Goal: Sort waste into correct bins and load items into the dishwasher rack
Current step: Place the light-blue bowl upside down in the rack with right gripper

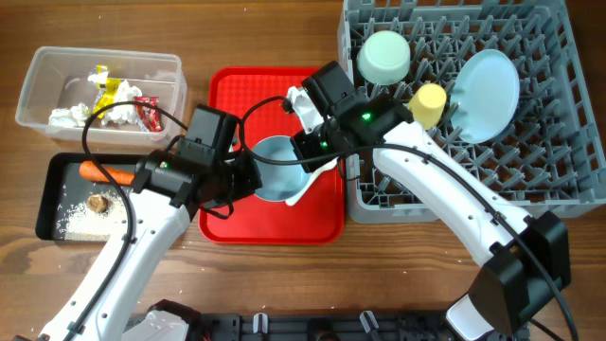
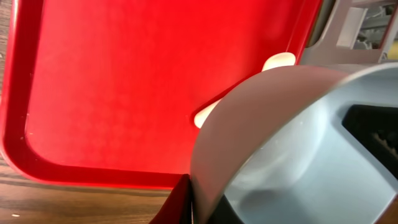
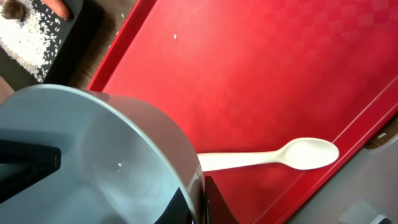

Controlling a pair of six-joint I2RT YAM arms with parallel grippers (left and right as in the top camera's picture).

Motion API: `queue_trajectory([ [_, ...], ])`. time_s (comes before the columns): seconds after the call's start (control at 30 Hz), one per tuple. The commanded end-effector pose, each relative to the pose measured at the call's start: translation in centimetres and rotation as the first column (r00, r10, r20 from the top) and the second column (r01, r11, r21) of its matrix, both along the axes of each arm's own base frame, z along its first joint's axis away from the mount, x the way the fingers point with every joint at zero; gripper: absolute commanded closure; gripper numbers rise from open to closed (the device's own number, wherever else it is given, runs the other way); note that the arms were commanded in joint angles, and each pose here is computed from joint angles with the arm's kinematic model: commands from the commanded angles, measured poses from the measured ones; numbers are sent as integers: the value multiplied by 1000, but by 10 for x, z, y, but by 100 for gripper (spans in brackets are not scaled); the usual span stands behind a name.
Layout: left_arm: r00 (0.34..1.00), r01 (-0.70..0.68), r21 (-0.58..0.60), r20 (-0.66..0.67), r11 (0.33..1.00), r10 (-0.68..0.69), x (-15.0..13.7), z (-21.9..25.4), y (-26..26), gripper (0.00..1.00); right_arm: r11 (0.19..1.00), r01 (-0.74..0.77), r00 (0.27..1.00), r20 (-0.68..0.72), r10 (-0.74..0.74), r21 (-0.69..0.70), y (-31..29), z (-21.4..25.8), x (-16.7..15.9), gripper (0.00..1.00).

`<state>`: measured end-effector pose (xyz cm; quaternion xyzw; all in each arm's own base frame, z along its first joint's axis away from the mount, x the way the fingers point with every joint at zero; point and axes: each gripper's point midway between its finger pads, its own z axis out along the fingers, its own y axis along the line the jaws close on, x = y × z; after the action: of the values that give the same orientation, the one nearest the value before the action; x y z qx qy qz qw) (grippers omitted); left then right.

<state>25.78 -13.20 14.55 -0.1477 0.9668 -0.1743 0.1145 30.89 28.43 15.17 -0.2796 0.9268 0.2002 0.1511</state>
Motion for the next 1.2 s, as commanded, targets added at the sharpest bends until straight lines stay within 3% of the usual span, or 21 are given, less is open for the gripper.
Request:
queue_trajectory([
  [0.0, 1000, 0, -9, 9, 1000, 0, 1, 5, -1, 75, 999, 2, 999, 34, -4, 45, 4, 20, 4, 96],
  [0.03, 1000, -2, -7, 12, 1000, 2, 2, 5, -1, 63, 999, 3, 999, 38, -5, 47, 4, 22, 5, 96],
  [0.13, 999, -23, -15, 36, 1000, 24, 10, 11, 4, 47, 998, 22, 998, 58, -26, 61, 0, 31, 13, 96],
  [0.23, 995, -69, -28, 69, 997, 71, 22, 25, 14, 44, 991, 130, 986, 98, -133, 42, -23, 41, 31, 96],
  [0.43, 980, -153, -47, 119, 987, 158, 39, 42, 38, 23, 933, 357, 905, 260, -337, -35, -101, 67, 69, 95],
  [0.5, 979, -160, -46, 118, 986, 165, 39, 42, 40, 1, 891, 449, 855, 324, -406, -70, -135, 79, 77, 96],
  [0.63, 979, -160, -45, 117, 986, 165, 39, 42, 40, 0, 699, 680, 694, 502, -515, -223, -227, 102, 76, 96],
  [0.77, 979, -161, -46, 117, 986, 165, 39, 42, 40, 0, 355, 866, 499, 656, -567, -353, -306, 118, 44, 96],
  [0.9, 979, -161, -46, 117, 986, 165, 39, 42, 40, 0, 251, 862, 495, 626, -603, -439, -320, 100, 12, 96],
  [1.03, 979, -160, -46, 117, 986, 165, 39, 42, 40, 0, 127, 875, 436, 647, -625, -467, -335, 92, -13, 96],
  [1.17, 979, -161, -46, 117, 986, 165, 39, 42, 40, 0, 129, 857, 456, 617, -642, -499, -333, 75, -19, 96],
])
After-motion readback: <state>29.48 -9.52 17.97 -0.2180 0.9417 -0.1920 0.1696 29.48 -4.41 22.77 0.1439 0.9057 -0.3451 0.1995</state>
